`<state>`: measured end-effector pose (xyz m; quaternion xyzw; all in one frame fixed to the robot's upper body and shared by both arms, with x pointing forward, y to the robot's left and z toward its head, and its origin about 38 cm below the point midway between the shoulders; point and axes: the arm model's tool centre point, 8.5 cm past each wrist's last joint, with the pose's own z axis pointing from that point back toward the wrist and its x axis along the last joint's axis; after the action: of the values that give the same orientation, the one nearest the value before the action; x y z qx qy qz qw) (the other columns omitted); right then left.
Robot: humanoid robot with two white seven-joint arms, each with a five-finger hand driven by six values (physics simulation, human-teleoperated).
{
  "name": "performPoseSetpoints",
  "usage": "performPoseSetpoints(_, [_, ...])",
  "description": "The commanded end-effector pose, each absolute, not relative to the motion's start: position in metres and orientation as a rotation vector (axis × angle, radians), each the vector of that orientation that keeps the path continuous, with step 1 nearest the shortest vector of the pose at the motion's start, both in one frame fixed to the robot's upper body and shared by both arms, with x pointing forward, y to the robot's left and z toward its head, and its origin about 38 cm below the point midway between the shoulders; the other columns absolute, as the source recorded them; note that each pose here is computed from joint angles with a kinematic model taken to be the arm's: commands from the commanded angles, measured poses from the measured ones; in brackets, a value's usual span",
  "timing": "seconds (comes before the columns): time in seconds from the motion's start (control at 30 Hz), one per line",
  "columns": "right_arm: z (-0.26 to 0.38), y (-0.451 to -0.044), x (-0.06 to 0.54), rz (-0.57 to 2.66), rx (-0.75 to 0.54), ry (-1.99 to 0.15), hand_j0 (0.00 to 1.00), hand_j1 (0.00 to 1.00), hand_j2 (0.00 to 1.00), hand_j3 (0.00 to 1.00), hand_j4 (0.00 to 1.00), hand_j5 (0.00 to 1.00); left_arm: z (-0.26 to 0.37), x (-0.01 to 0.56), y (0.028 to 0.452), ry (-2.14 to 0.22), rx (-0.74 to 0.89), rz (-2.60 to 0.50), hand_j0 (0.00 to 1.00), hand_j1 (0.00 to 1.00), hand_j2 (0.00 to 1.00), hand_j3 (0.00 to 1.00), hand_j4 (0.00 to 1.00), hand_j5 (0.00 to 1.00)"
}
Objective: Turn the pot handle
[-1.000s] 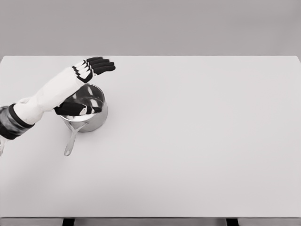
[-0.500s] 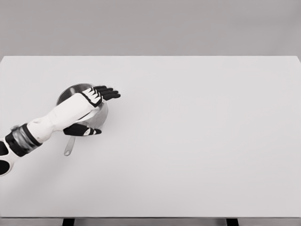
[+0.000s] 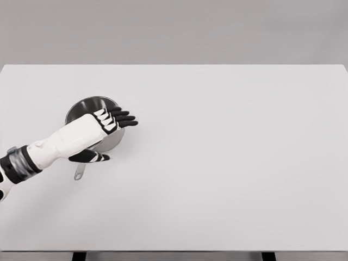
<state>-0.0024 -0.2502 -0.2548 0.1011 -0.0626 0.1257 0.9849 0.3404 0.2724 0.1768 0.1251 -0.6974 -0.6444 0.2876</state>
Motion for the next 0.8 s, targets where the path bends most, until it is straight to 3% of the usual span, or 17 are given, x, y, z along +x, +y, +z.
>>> performPoseSetpoints(0.0, [-0.255,-0.250,-0.002,0.253,0.203,-0.126,1.00,1.00,1.00,1.00,1.00,1.00,0.177,0.340,0.275,-1.851,0.360,-1.757,1.00,1.00,1.00,1.00,1.00,1.00])
performPoseSetpoints(0.77, [-0.255,-0.250,-0.002,0.253,0.203,-0.126,1.00,1.00,1.00,1.00,1.00,1.00,0.176,0.337,0.294,-1.749,0.497,-1.956,1.00,1.00,1.00,1.00,1.00,1.00])
